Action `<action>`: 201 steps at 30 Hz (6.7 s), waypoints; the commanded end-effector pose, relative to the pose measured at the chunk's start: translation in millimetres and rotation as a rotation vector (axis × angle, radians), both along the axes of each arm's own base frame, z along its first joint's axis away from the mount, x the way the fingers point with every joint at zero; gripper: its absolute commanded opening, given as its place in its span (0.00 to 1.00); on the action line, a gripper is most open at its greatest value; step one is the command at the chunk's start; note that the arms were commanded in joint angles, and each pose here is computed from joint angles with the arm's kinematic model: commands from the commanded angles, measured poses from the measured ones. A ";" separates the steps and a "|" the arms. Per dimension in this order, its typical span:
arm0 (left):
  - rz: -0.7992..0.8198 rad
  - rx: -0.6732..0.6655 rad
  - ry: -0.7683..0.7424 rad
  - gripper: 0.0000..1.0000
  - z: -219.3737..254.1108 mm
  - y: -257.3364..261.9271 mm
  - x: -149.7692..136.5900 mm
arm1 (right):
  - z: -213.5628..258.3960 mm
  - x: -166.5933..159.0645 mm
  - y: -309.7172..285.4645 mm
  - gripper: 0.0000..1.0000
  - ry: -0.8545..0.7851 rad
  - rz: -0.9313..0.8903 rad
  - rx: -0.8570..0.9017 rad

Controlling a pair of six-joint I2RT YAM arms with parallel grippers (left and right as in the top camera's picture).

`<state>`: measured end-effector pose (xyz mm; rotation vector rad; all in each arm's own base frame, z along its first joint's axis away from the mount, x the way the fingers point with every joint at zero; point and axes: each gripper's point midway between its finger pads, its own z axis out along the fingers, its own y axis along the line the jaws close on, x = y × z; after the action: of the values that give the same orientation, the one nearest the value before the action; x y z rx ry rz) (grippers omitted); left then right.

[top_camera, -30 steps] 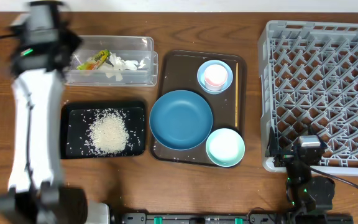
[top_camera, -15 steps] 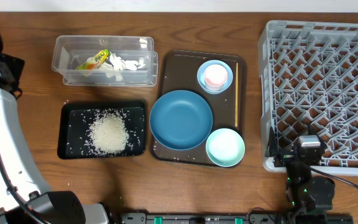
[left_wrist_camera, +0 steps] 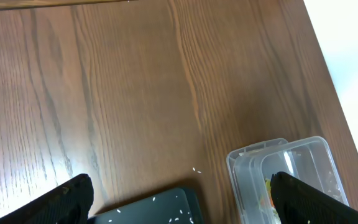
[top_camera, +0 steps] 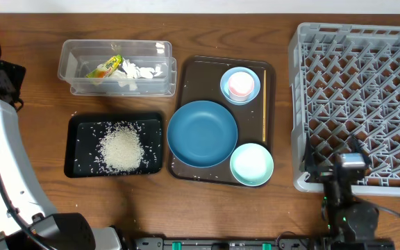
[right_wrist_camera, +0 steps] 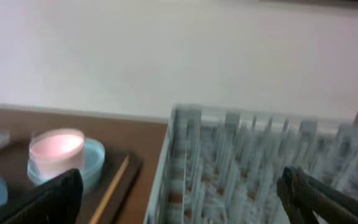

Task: Sort waste into correct bins and load items into the dishwasher rack
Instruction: 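Reach the right gripper over the brown tray to the blue plate, then grasp the blue plate rim with the right gripper, then lift the blue plate and stand it upright in the dish rack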

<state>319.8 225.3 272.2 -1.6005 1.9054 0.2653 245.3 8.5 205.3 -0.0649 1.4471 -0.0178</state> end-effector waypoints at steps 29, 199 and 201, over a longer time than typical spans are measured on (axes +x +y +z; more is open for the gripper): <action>0.007 0.002 0.006 0.93 -1.2 1.1 -1.7 | 269.4 0.1 123.5 0.99 -0.253 0.860 0.142; 0.006 0.001 0.007 0.93 -1.2 0.9 -1.7 | -30.1 169.0 -149.3 0.33 1.031 0.037 0.832; 0.007 0.002 0.006 0.93 -1.2 1.1 -1.7 | -27.8 161.6 -157.3 0.34 1.041 -0.045 0.808</action>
<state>319.4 225.1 271.9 -1.6018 1.9070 0.2659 417.2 -109.8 197.4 0.5259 2.2836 0.9745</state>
